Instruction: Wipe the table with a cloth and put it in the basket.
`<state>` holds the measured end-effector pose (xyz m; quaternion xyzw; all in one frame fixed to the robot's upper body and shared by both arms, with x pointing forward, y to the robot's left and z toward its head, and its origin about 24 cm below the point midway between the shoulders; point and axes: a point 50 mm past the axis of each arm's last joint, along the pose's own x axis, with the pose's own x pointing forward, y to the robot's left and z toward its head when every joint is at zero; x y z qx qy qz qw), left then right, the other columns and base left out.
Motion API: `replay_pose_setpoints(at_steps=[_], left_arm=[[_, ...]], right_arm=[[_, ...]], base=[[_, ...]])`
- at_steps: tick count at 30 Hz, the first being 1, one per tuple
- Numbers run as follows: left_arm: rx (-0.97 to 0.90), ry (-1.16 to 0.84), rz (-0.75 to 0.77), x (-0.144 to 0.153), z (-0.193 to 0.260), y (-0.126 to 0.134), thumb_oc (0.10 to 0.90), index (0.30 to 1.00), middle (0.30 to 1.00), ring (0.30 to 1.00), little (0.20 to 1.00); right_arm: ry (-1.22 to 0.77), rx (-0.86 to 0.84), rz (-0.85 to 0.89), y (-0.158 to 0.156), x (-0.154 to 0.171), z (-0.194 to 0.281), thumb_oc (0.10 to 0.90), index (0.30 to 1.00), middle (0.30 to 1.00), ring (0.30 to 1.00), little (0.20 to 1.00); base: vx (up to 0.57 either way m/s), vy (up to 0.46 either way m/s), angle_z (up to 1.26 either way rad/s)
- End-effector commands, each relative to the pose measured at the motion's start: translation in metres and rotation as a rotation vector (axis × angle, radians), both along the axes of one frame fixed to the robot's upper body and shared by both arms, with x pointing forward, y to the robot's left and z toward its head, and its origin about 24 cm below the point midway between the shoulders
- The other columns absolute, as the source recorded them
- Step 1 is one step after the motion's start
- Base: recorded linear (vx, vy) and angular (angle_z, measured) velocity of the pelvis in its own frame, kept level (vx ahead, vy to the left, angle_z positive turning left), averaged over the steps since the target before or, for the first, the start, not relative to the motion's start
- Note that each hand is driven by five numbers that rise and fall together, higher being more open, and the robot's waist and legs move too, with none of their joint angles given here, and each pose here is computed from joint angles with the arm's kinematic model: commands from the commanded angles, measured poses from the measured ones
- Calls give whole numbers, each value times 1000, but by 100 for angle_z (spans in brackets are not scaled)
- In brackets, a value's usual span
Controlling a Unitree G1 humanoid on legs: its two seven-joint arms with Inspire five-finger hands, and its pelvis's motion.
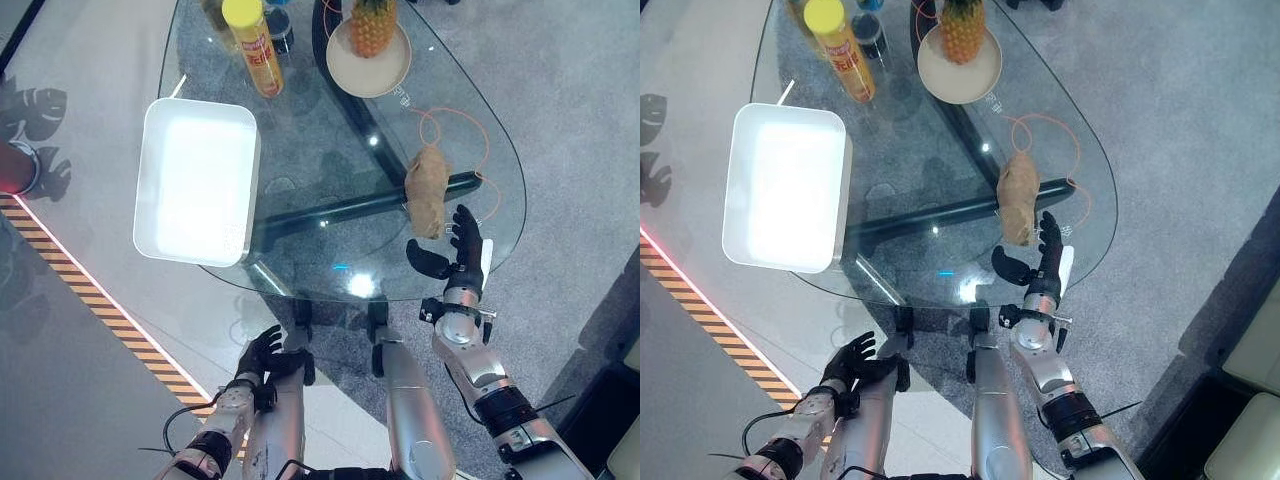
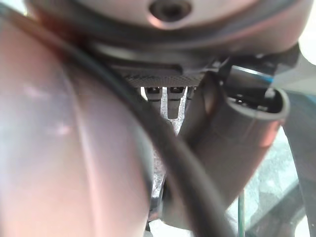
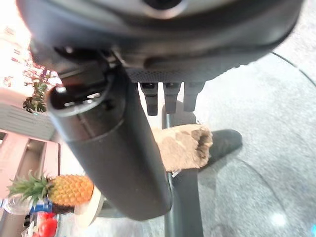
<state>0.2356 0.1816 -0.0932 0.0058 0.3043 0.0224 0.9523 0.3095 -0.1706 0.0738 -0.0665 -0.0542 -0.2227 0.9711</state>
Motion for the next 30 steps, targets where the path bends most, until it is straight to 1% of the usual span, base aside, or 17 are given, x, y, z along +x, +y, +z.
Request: replay_pose_setpoints(at_steps=[1, 3, 10, 14, 21, 26, 30], left_arm=[[-72, 24, -8, -16, -10, -21, 800, 900, 900, 900, 900], [-86, 15, -6, -13, -7, -25, 800, 900, 900, 900, 900], [-101, -3, -8, -8, -3, -33, 800, 900, 900, 900, 900], [-106, -13, -10, -6, -1, -34, 800, 900, 900, 900, 900], [-130, -35, 0, 0, 5, -36, 800, 900, 900, 900, 900], [-135, -60, -6, 5, 11, -40, 800, 900, 900, 900, 900], [-155, -85, 27, 9, 15, -39, 800, 900, 900, 900, 900]], right_arm=[[-317, 11, -41, 1, -4, 60, 800, 900, 900, 900, 900], [-324, 45, -91, 3, -4, 62, 800, 900, 900, 900, 900], [-345, 76, -161, 5, -1, 68, 800, 900, 900, 900, 900], [-375, 58, -185, 4, 2, 79, 800, 900, 900, 900, 900], [-422, 107, -242, -5, 7, 97, 800, 900, 900, 900, 900], [-428, 112, -253, -6, 12, 105, 800, 900, 900, 900, 900], [-419, 101, -263, -7, 16, 107, 800, 900, 900, 900, 900]], base=[[34, 54, -1], [43, 54, 0], [32, 33, 0], [34, 54, 3], [36, 32, 4], [14, 5, 3], [0, 0, 0]])
